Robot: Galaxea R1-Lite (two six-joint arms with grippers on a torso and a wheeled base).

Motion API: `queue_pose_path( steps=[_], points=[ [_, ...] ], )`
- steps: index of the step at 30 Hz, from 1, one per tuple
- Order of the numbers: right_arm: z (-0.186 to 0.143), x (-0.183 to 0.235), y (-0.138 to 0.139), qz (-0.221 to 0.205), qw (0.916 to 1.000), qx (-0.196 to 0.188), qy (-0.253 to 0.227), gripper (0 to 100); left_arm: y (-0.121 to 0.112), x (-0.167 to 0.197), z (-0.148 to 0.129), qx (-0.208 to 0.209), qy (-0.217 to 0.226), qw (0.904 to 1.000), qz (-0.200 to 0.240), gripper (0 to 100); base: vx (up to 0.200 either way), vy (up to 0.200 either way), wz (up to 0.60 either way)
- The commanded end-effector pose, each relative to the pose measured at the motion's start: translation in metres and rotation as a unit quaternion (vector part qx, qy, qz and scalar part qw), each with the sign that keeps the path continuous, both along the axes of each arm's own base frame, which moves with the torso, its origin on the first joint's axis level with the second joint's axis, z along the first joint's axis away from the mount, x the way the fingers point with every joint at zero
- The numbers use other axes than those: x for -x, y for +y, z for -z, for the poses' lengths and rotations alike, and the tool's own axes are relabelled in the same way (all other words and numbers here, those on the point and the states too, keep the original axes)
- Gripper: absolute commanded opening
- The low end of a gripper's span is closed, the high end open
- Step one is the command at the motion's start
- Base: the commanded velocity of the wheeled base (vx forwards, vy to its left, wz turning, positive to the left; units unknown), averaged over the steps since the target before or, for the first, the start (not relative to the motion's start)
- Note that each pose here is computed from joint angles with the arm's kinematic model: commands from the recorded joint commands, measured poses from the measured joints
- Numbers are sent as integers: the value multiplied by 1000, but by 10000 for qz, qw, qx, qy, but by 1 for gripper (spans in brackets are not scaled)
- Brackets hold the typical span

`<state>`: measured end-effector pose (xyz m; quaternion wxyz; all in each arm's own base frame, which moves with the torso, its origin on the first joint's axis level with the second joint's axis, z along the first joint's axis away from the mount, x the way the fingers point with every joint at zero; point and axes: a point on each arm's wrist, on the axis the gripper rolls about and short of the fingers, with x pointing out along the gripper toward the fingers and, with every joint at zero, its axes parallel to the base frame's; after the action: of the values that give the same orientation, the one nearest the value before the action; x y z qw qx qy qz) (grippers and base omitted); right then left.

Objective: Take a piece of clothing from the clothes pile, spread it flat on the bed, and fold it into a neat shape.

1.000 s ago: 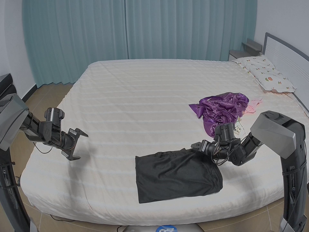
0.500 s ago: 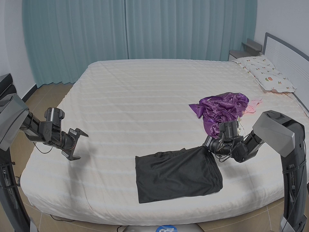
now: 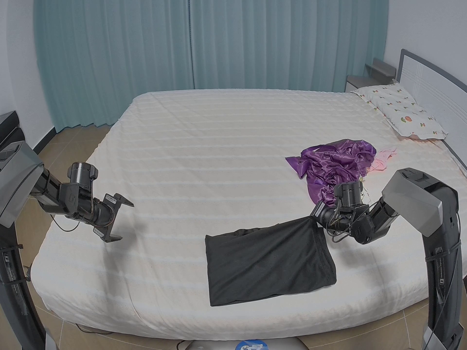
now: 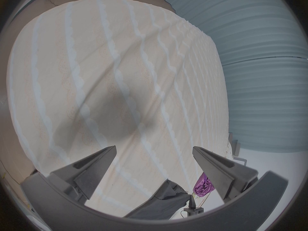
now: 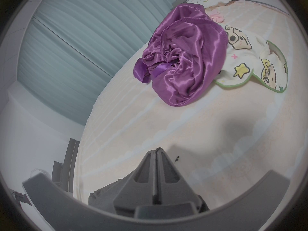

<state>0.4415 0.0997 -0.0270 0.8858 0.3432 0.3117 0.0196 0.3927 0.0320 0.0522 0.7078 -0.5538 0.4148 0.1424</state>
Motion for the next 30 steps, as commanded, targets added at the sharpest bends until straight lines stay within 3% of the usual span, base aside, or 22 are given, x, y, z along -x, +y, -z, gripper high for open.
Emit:
queue_pose_path(
  steps=[1, 4, 5, 9, 12, 15, 19, 24, 28, 30],
  points=[
    [4, 0, -2, 22, 10000, 10, 38, 0, 0, 0, 1, -1, 9, 10000, -8, 100, 0, 0, 0],
    [4, 0, -2, 16, 10000, 6, 39, 0, 0, 0, 1, 5, 8, 10000, -3, 100, 0, 0, 0],
    [4, 0, -2, 27, 10000, 5, 48, 100, 0, 0, 1, 5, 8, 10000, -3, 100, 0, 0, 0],
    [3, 3, -3, 8, 10000, 45, 28, 100, 0, 0, 1, 5, 8, 10000, -3, 100, 0, 0, 0],
    [-17, 11, -12, 56, 9997, 24, -221, 100, 0, 0, 1, 5, 8, 10000, -3, 100, 0, 0, 0],
    [-40, 35, -18, -21, 9993, 15, -366, 100, 0, 0, 1, 5, 8, 10000, -3, 100, 0, 0, 0],
    [-44, 61, -18, -202, 9995, 102, -232, 100, 0, 0, 1, 5, 8, 10000, -3, 100, 0, 0, 0],
    [-42, 108, -11, -767, 9967, 225, -143, 100, 1, 0, 1, 5, 8, 10000, -11, 100, 0, 0, 0],
    [-33, 149, -14, -1665, 9852, 386, -133, 100, 0, 0, 1, 5, 8, 10000, -3, 100, 0, 0, 0],
    [-30, 155, -16, -1770, 9828, 524, -97, 100, 0, 0, 1, 6, 16, 10000, -3, 100, 0, 0, 0]
  ],
)
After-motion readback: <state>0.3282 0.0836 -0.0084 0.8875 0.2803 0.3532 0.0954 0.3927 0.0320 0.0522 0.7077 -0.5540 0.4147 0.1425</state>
